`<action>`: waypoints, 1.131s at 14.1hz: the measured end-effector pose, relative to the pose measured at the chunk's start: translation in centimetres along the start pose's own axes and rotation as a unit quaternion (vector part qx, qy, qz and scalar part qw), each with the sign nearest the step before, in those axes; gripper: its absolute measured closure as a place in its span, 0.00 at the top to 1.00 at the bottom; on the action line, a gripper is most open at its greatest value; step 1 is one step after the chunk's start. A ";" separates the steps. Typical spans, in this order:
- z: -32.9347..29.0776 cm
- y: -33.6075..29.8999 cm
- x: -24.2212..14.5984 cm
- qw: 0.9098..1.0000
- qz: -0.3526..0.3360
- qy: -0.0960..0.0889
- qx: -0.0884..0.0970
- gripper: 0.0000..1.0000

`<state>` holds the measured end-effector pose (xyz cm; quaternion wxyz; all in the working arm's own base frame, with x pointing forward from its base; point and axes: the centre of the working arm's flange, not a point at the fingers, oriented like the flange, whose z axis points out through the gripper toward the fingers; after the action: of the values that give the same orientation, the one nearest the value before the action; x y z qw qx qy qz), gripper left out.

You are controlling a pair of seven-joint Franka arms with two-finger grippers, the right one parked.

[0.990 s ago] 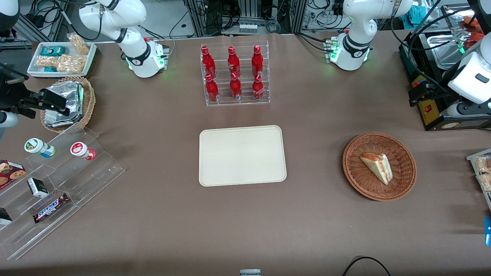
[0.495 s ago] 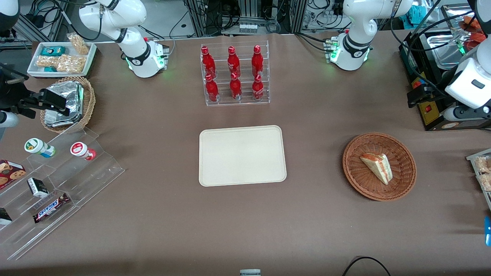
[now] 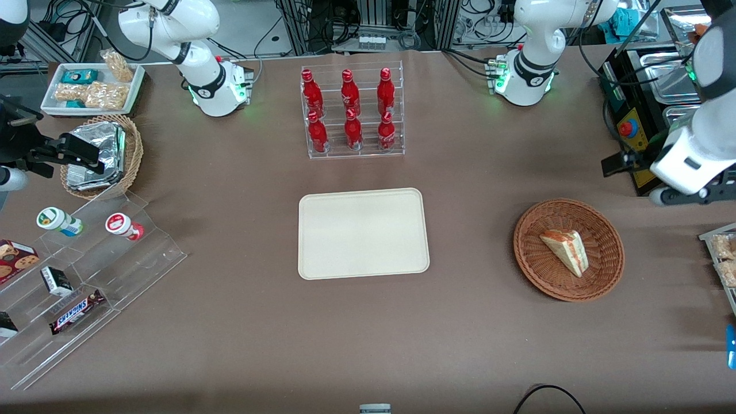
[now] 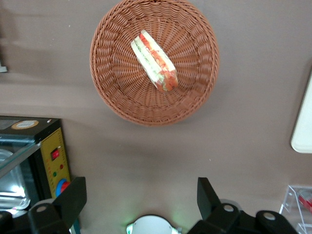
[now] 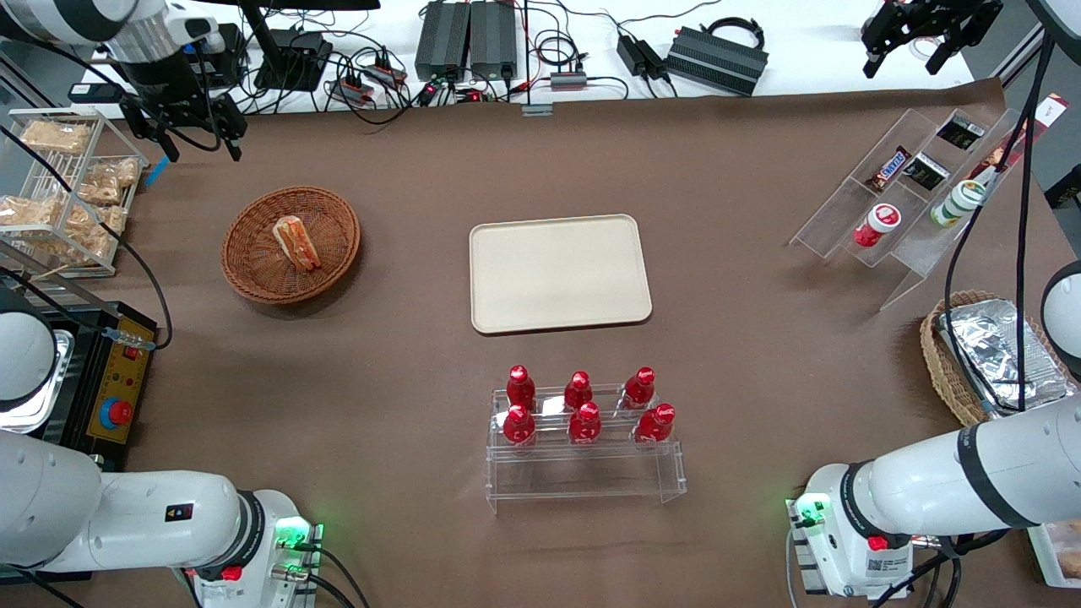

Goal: Place sandwich from basket to tray
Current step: 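Lower the open left gripper over the wrapped sandwich in the basket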

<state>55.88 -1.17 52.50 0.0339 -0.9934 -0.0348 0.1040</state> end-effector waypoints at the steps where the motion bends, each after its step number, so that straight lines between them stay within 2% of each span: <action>1: 2.1 -0.4 0.8 1.000 -0.004 0.005 -0.002 1.00; 4: 9.0 -2.2 2.8 1.000 -0.021 0.019 -0.009 1.00; 6: 12.8 -2.9 3.6 0.999 -0.040 0.019 -0.017 1.00; 9: 15.4 -2.6 4.9 0.991 -0.125 0.027 -0.026 1.00; 11: 16.5 -2.3 5.6 0.980 -0.193 0.043 -0.033 1.00; 14: 19.0 -1.8 5.9 0.951 -0.295 0.074 -0.053 1.00; 16: 20.5 -1.3 6.0 0.935 -0.340 0.079 -0.061 1.00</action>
<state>57.36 1.80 31.35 0.0093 -0.9274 -0.3739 0.0054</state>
